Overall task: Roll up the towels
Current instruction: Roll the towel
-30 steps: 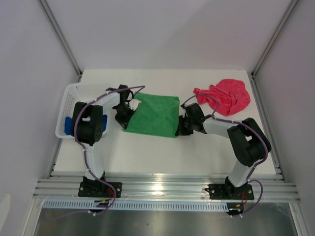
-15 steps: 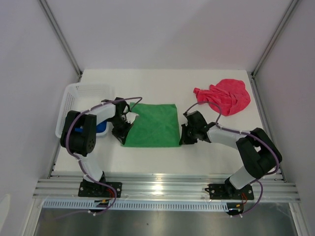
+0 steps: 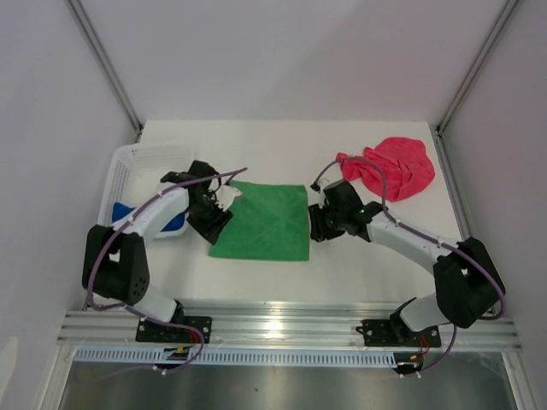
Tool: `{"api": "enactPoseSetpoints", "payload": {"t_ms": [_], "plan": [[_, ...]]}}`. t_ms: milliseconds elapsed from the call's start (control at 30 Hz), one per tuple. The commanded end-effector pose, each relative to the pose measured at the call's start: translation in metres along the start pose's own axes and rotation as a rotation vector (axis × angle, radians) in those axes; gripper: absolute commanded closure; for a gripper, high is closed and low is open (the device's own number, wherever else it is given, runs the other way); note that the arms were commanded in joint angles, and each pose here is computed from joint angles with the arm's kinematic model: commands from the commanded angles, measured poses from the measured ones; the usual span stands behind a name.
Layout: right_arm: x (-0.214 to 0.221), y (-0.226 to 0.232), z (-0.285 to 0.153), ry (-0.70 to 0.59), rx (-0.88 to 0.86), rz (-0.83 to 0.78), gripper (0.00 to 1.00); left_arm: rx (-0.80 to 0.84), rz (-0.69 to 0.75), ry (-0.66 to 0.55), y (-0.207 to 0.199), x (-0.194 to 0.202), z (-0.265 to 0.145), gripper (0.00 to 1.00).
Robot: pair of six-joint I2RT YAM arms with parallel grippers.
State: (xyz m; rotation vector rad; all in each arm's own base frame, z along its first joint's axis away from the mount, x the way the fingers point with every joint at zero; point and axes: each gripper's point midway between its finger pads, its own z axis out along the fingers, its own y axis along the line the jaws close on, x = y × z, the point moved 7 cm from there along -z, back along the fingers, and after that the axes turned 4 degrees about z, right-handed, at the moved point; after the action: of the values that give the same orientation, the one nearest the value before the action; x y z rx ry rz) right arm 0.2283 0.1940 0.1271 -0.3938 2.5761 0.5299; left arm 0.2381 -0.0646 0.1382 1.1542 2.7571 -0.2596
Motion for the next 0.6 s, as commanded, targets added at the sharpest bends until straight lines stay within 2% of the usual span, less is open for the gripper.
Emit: {"api": "enactPoseSetpoints", "payload": {"t_ms": [0,67,100,133,167,200,233,333,567], "plan": [[-0.037,0.014,-0.03,-0.149,-0.117,-0.399,0.56,-0.083,0.304,-0.023,-0.007,-0.001,-0.01,0.43],[-0.035,0.017,-0.031,-0.186,-0.18,-0.55,0.56,-0.118,0.514,-0.083,-0.014,-0.006,-0.009,0.43],[-0.029,0.019,-0.027,-0.192,-0.249,-0.693,0.55,-0.124,0.58,-0.093,-0.016,0.002,0.008,0.42],[-0.026,0.021,-0.026,-0.197,-0.292,-0.764,0.54,-0.162,0.65,-0.137,-0.018,-0.001,0.006,0.41],[-0.021,0.021,-0.024,-0.198,-0.329,-0.832,0.53,-0.171,0.756,-0.133,-0.017,0.003,0.013,0.41],[-0.011,0.018,-0.019,-0.169,-0.366,-0.896,0.52,-0.188,0.809,-0.144,-0.016,0.003,0.018,0.4],[-0.008,0.02,-0.016,-0.174,-0.422,-1.026,0.51,-0.21,0.853,-0.154,-0.015,0.001,0.018,0.4],[0.0,0.025,-0.006,-0.14,-0.497,-1.11,0.52,-0.229,0.974,-0.155,-0.011,-0.002,0.027,0.4],[0.016,0.024,0.021,-0.082,-0.528,-1.168,0.52,-0.221,1.052,-0.136,-0.009,0.001,0.047,0.4]]}}
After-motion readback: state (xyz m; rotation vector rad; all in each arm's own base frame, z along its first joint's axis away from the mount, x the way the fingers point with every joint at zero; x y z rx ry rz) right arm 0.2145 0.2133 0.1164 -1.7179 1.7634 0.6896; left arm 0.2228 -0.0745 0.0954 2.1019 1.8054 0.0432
